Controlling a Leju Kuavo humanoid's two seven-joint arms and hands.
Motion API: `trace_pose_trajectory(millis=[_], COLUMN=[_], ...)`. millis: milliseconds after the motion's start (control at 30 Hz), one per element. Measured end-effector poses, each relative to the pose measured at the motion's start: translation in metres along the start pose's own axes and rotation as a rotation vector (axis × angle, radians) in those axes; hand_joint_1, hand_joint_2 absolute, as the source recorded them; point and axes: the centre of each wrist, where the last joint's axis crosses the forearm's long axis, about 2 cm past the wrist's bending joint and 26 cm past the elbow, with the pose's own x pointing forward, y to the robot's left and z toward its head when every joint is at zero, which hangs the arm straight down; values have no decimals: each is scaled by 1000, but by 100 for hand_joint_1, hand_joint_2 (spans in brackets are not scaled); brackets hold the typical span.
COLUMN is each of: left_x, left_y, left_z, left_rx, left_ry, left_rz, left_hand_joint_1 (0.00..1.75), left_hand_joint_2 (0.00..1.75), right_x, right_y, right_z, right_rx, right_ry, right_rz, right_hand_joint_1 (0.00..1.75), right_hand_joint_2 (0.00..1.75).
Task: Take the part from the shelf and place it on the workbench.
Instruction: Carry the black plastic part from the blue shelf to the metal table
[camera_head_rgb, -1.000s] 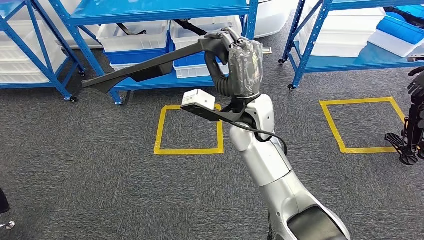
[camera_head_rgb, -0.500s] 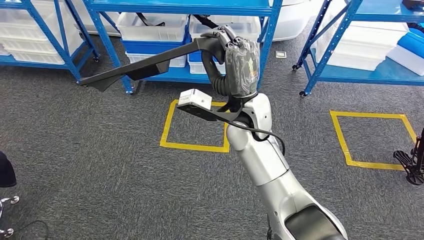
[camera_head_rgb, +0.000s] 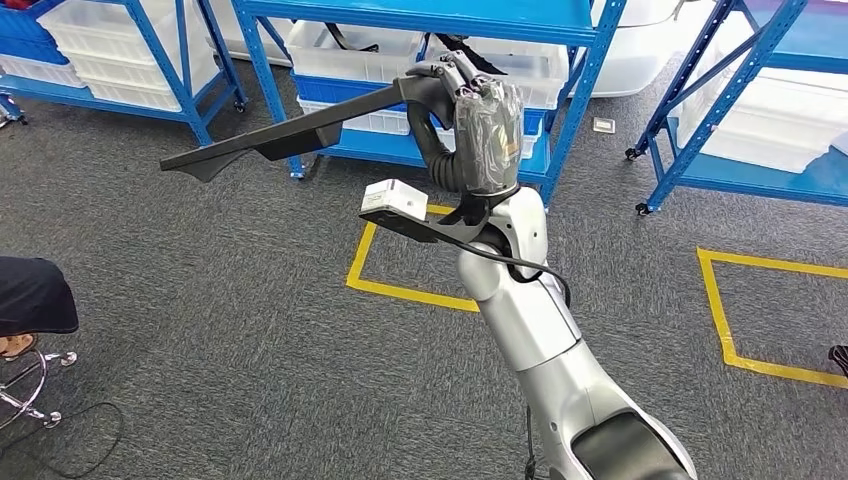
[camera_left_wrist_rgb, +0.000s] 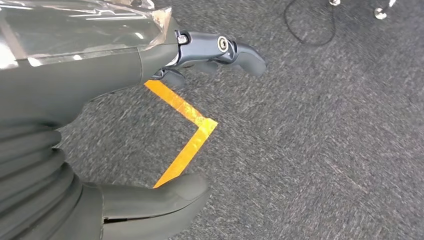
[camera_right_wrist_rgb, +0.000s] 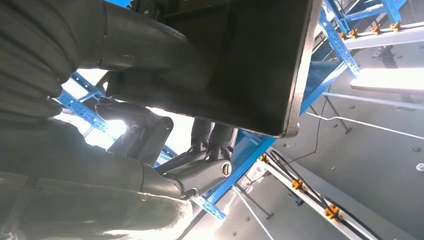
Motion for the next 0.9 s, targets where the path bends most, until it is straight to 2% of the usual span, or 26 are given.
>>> trace_pose_trajectory(millis=[567,800,900], left_x=[1,-3,-6], left_y=[0,2,1], left_z=[-1,3,6], left_rx=[13,19,25], left_ry=[-1,11,21], left_rz=[9,8,18], left_hand_joint_1=[0,0,0], left_hand_joint_2=[175,175,175], right_x=[-1,-13,-21], right_y=[-1,-7,-9], right_z=[1,12,20], right_rx=[2,28,59], right_ry=[1,16,78], right_rz=[6,63,-14], right_hand_joint_1=[175,175,175], right_hand_joint_2=[175,175,175])
